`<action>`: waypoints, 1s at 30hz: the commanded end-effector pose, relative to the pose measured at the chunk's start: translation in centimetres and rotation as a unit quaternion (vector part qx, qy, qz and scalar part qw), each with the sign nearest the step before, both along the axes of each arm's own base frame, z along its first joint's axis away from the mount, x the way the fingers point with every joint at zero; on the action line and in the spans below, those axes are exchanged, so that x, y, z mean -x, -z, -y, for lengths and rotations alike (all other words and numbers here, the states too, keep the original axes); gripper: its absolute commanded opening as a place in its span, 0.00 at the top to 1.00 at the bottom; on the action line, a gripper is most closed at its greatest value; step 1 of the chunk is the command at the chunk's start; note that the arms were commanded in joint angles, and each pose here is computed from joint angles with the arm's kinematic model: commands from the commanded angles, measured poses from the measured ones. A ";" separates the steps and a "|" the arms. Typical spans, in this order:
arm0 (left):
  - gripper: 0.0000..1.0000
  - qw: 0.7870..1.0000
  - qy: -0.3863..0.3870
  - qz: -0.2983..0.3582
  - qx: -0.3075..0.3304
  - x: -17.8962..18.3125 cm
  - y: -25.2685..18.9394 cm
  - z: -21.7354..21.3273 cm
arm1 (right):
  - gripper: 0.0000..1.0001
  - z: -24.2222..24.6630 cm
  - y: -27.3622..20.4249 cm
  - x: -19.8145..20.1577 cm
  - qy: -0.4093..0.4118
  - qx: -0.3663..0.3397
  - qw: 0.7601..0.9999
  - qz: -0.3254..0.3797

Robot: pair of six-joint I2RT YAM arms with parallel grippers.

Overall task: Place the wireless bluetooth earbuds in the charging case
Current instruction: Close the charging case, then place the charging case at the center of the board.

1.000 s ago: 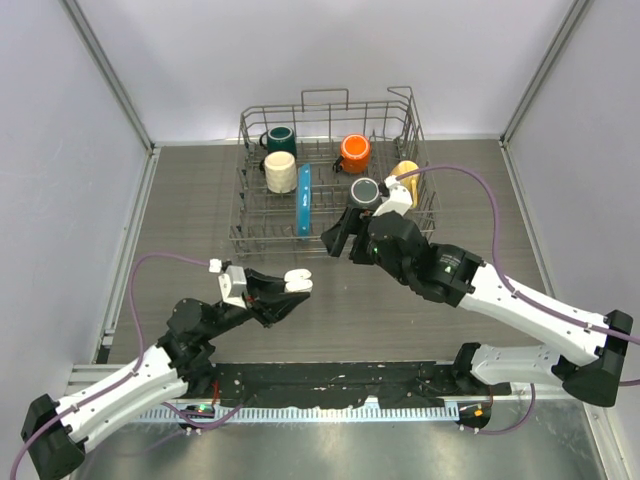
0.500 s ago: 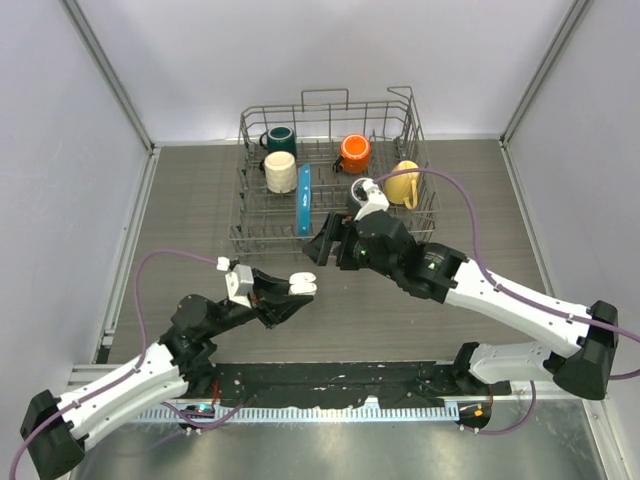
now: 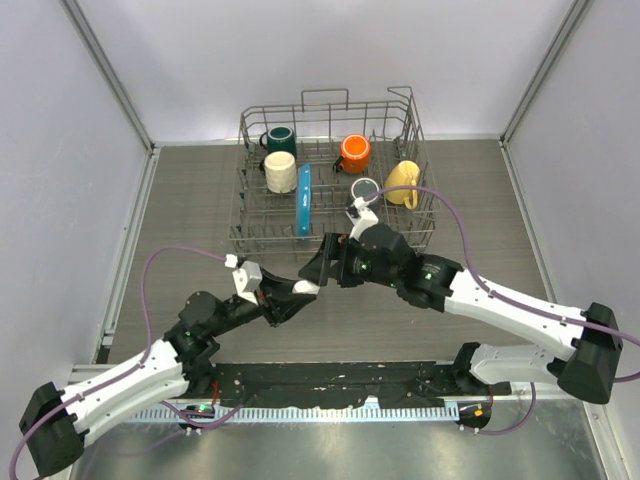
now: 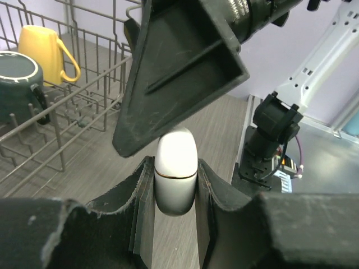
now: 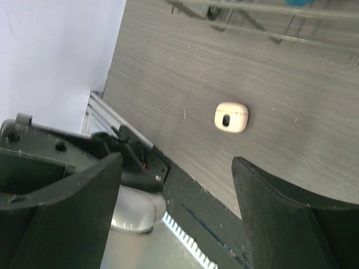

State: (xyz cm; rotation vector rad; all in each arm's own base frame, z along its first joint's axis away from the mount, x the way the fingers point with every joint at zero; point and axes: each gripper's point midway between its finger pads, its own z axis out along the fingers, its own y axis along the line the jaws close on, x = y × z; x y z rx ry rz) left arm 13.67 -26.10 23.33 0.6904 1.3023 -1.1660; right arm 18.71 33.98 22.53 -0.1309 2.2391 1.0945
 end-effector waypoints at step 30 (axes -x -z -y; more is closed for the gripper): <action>0.98 0.887 -0.133 -0.434 -0.085 -5.6 12.7 5.7 | 0.16 15.6 -0.4 -2.4 0.339 0.012 0.940 0.038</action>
